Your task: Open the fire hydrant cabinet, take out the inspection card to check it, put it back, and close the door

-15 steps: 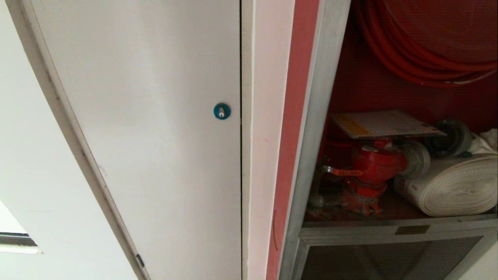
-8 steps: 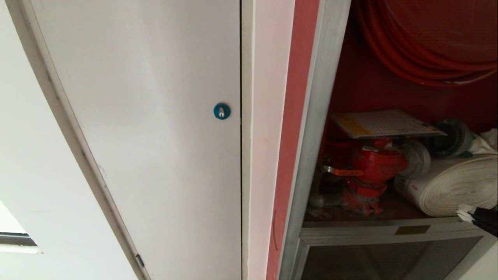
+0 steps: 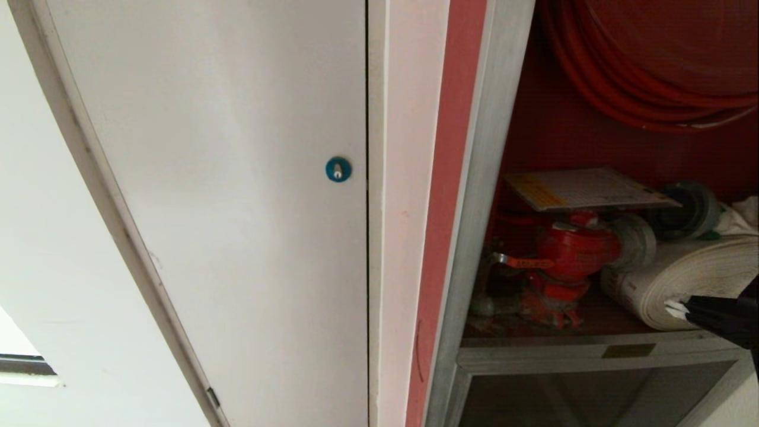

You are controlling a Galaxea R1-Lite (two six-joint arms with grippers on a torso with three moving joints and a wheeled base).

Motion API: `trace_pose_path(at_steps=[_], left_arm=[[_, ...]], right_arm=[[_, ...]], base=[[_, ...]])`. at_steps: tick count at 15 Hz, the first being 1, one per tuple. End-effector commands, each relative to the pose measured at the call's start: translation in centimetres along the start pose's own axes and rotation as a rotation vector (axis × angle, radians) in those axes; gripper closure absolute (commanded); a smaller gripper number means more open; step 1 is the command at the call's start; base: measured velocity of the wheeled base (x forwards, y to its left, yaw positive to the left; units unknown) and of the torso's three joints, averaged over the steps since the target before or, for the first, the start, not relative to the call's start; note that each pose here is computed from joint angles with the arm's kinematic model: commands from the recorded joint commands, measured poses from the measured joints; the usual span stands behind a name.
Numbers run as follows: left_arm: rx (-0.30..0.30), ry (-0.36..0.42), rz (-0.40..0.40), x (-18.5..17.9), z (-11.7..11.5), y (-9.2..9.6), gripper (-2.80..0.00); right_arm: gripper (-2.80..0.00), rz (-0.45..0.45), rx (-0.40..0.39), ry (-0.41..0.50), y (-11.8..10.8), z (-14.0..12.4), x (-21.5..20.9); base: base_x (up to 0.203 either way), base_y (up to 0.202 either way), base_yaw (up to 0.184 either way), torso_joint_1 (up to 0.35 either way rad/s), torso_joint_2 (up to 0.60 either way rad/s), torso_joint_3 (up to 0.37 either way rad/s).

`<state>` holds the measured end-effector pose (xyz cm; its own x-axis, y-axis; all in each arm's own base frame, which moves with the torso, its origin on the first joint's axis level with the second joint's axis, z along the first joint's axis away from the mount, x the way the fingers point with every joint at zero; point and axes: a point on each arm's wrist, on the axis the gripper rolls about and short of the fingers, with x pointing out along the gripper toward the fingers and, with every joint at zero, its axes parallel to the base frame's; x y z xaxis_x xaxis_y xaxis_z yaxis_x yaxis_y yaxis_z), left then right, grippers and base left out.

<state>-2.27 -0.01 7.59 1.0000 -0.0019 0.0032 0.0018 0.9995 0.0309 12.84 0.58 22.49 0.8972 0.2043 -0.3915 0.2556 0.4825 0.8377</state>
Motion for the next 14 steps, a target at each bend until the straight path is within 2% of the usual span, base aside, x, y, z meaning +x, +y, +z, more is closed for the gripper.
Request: trace_pose_path(at_steps=[1, 6, 8, 10, 11, 14], left_arm=[[0.000, 0.002, 0.000, 0.0, 0.0, 0.0, 0.00], [0.000, 0.002, 0.002, 0.0, 0.0, 0.0, 0.00], [0.000, 0.002, 0.000, 0.0, 0.0, 0.0, 0.00], [0.000, 0.002, 0.000, 0.0, 0.0, 0.0, 0.00], [0.000, 0.002, 0.000, 0.0, 0.0, 0.0, 0.00], [0.000, 0.002, 0.001, 0.0, 0.0, 0.0, 0.00]], right_arm=[[0.00, 0.021, 0.031, 0.025, 0.5, 0.2, 0.3], [0.00, 0.212, 0.131, 0.153, 3.8, 1.3, -1.0], [0.00, 0.239, 0.128, 0.155, 4.3, 1.6, -0.8], [0.00, 0.223, 0.137, 0.164, 4.2, 1.7, -0.1], [-2.80, 0.223, 0.135, 0.164, 4.2, 1.7, 0.0], [-2.80, 0.282, 0.107, 0.178, 4.3, 1.2, 0.4]], base=[[0.000, 0.000, 0.000, 0.000, 0.00, 0.000], [0.000, 0.000, 0.000, 0.000, 0.00, 0.000], [0.000, 0.000, 0.000, 0.000, 0.00, 0.000], [0.000, 0.000, 0.000, 0.000, 0.00, 0.000], [0.000, 0.000, 0.000, 0.000, 0.00, 0.000], [0.000, 0.000, 0.000, 0.000, 0.00, 0.000]])
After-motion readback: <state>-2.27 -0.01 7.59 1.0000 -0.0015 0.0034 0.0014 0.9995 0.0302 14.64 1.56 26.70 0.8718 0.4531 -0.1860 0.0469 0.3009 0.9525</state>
